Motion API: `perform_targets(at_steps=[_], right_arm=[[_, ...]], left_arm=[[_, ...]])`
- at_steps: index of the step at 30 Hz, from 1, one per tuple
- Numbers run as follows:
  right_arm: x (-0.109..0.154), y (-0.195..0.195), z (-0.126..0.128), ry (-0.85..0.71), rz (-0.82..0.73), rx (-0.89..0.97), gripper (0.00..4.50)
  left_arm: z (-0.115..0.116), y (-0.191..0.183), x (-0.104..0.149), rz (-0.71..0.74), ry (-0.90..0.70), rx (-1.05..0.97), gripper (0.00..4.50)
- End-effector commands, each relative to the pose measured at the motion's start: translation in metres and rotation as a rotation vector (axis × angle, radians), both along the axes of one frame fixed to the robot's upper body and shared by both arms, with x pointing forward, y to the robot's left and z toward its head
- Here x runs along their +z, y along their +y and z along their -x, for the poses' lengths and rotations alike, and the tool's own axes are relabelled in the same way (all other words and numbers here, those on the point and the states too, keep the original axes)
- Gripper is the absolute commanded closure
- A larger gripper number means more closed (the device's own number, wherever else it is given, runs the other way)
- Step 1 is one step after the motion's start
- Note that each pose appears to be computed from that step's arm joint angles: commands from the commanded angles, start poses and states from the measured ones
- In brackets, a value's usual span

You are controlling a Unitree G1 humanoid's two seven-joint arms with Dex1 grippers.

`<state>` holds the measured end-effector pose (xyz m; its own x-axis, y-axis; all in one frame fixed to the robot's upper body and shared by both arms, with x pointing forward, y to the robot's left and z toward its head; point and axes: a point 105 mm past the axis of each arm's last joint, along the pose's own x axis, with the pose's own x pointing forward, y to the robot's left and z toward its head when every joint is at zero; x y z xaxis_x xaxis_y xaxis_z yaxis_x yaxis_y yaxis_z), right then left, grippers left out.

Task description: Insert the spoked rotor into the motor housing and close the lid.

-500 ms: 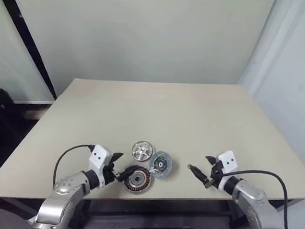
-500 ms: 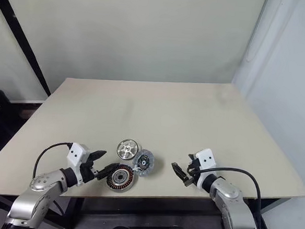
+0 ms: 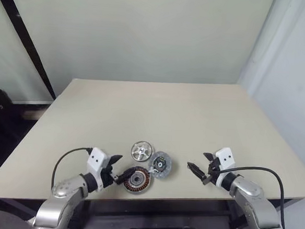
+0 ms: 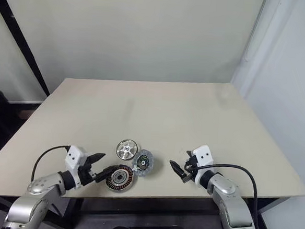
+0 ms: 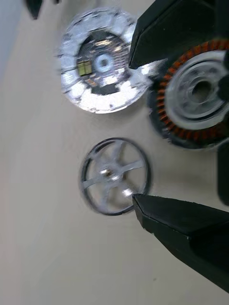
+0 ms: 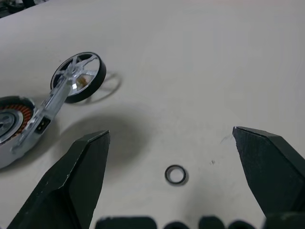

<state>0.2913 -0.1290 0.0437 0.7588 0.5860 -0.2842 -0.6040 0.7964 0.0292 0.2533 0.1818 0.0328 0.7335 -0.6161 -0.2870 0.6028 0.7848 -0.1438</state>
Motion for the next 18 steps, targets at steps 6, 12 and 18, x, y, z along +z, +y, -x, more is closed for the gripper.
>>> perform_targets(at_steps=[6,12,18], right_arm=[[-0.019,0.004,-0.011,0.079,0.07,-0.023,0.02],[-0.029,0.015,-0.012,0.114,0.084,0.008,0.02],[-0.036,0.018,-0.017,0.125,0.1,0.005,0.02]], left_arm=[[0.021,0.006,0.0,0.042,0.035,-0.047,0.0],[0.021,0.012,0.0,0.063,0.038,-0.045,0.0],[0.017,0.008,0.001,0.065,0.026,-0.066,0.0]])
